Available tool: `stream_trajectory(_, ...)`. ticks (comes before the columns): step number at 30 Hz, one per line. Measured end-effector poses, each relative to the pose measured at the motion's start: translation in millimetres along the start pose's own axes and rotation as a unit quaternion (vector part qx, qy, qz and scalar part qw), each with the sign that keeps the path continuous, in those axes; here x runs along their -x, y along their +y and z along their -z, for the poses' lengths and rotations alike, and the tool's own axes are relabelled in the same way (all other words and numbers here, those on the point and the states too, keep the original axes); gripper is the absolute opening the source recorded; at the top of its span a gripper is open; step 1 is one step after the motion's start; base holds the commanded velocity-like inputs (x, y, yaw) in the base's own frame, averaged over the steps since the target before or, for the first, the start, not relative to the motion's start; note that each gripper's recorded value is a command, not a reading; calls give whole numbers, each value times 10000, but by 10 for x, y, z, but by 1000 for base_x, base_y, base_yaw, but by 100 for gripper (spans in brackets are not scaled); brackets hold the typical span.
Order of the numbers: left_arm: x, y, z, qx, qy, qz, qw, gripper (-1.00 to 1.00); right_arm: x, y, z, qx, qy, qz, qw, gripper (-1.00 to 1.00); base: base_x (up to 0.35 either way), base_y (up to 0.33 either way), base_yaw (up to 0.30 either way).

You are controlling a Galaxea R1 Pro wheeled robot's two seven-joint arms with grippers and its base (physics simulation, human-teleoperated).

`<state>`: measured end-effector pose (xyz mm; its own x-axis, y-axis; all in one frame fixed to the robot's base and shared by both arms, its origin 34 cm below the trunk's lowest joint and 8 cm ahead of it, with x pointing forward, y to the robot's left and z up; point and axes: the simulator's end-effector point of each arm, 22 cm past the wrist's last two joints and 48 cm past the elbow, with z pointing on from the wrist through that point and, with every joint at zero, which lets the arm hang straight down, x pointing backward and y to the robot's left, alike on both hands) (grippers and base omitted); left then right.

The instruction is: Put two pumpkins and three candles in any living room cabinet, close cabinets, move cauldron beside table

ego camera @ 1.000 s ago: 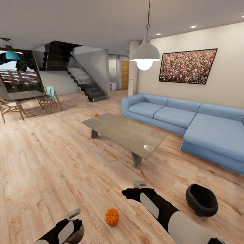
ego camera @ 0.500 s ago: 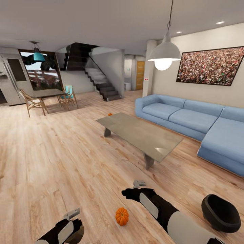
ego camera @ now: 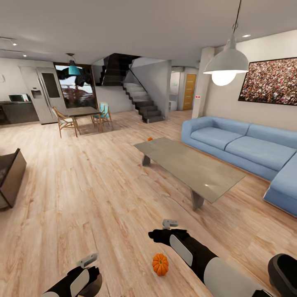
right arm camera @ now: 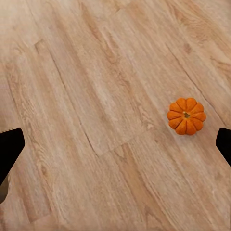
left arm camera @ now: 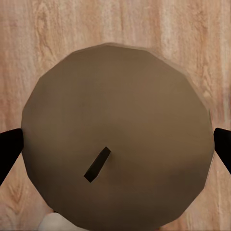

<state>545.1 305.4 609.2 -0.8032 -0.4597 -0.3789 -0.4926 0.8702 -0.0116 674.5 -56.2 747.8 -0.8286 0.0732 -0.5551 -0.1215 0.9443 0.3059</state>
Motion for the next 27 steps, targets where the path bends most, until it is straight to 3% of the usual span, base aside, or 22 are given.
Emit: stream_trajectory(27, -61, 8, -37, 25, 63, -20, 10000, -100, -53, -249, -32, -529, 60, -16, 9986, 100, 0, 0, 265)
